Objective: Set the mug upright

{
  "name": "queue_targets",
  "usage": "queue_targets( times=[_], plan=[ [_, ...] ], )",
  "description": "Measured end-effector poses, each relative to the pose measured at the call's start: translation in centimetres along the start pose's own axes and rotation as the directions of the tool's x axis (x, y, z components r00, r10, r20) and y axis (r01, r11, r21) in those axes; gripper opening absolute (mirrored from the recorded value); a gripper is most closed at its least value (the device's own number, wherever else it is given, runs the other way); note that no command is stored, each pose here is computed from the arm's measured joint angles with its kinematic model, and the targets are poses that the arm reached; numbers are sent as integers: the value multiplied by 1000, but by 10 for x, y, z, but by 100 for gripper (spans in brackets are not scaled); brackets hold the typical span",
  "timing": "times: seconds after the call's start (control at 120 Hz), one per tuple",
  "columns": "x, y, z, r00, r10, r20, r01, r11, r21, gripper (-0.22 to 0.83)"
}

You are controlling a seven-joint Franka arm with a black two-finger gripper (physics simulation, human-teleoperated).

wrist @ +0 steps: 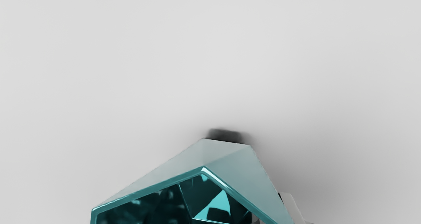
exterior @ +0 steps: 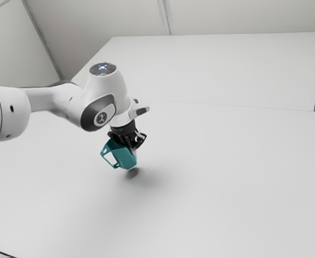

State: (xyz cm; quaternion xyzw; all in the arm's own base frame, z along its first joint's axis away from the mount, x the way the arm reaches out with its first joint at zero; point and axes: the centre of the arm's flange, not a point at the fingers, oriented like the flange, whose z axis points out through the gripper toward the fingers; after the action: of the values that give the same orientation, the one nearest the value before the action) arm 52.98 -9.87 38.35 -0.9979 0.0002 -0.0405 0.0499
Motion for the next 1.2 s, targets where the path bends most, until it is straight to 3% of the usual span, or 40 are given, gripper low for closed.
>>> queue_targets(
  times=[0.425, 0.6, 0.733, 0.925, 1.2],
  plan=[
    [7, -1, 53, 999, -32, 27, 32, 999, -2, -17],
    [9, -2, 47, 999, -37, 13, 37, 999, -12, 22],
    [10, -4, 28, 999, -39, -17, 39, 999, -20, 41],
    [11, -1, -6, 998, -34, -61, 32, 999, -31, 53],
    [29, 11, -94, 991, -16, -134, 10, 999, -49, 59]
  ],
)
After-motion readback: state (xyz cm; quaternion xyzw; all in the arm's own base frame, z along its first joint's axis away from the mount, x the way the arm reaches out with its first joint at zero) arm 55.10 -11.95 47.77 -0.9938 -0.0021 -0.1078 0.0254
